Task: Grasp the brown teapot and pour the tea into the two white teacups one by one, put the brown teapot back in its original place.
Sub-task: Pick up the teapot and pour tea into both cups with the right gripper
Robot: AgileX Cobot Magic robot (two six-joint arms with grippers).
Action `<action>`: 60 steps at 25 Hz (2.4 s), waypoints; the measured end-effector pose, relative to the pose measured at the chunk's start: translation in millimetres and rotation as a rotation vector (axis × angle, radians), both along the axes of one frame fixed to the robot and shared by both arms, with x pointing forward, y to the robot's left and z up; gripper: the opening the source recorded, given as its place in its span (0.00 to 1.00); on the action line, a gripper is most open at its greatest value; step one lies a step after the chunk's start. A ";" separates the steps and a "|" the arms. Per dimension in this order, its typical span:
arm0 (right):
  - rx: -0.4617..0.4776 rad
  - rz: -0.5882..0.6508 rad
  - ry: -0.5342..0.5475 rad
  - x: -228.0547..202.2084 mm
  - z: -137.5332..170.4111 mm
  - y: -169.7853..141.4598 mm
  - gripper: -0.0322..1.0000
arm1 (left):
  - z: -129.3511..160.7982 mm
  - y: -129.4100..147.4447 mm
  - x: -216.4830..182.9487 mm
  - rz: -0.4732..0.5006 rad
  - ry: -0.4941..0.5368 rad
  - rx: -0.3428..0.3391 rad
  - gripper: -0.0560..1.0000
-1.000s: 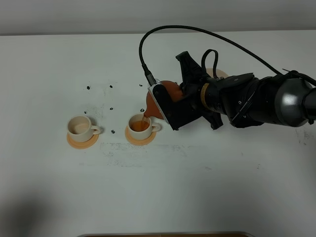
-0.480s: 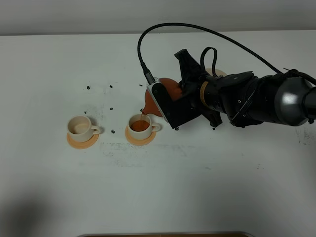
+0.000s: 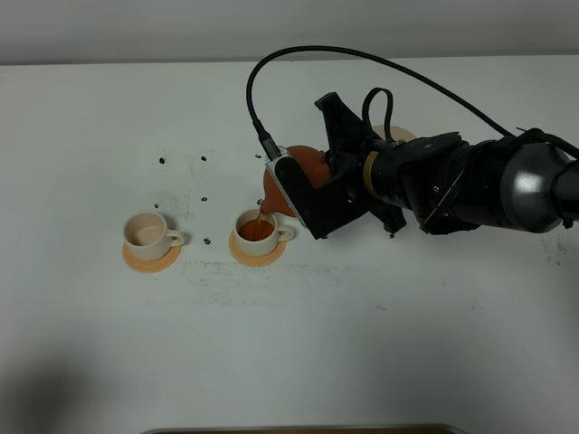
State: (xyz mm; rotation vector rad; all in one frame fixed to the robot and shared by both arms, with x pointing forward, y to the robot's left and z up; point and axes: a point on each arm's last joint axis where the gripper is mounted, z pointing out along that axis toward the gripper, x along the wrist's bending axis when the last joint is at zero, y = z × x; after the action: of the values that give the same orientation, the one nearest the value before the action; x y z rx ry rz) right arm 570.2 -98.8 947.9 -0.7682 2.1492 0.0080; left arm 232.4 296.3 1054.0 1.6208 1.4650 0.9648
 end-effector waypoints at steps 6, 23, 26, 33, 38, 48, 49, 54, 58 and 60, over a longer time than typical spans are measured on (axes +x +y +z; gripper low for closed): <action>-0.029 0.022 -0.016 0.4 0.3 -0.3 0.14 | 0.0 0.0 0.0 0.000 0.000 0.000 0.46; -0.033 0.037 -0.042 4.0 5.9 2.0 0.14 | 0.0 0.0 0.0 0.000 0.000 0.000 0.46; -0.033 0.037 -0.043 4.1 6.2 2.2 0.14 | 0.0 0.0 0.0 0.000 0.000 0.000 0.46; -0.046 0.051 -0.051 4.3 6.4 2.3 0.14 | 0.0 0.0 0.0 0.000 0.000 0.000 0.46; -0.052 0.056 -0.055 3.5 6.5 3.7 0.14 | 0.0 0.0 0.0 0.000 0.000 0.000 0.46; -0.060 0.063 -0.061 2.9 6.7 4.8 0.14 | 0.0 0.0 0.0 0.000 0.000 0.000 0.46; -0.064 0.066 -0.063 2.9 6.8 4.8 0.14 | 0.0 0.0 0.0 0.000 0.000 0.000 0.46; -0.074 0.078 -0.070 2.9 7.0 5.2 0.14 | 0.0 0.0 0.0 0.000 0.000 0.000 0.46; -0.084 0.088 -0.077 3.1 7.2 5.3 0.14 | 0.0 0.0 0.0 0.000 0.000 0.000 0.46; -0.087 0.092 -0.079 3.1 7.3 5.3 0.14 | 0.0 0.0 0.0 0.000 0.000 0.000 0.46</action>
State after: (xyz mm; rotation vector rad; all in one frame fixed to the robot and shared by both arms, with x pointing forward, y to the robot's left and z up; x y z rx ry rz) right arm 573.4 -93.5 955.2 -0.9024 2.0487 -0.0676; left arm 232.4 296.3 1054.0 1.6208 1.4650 0.9648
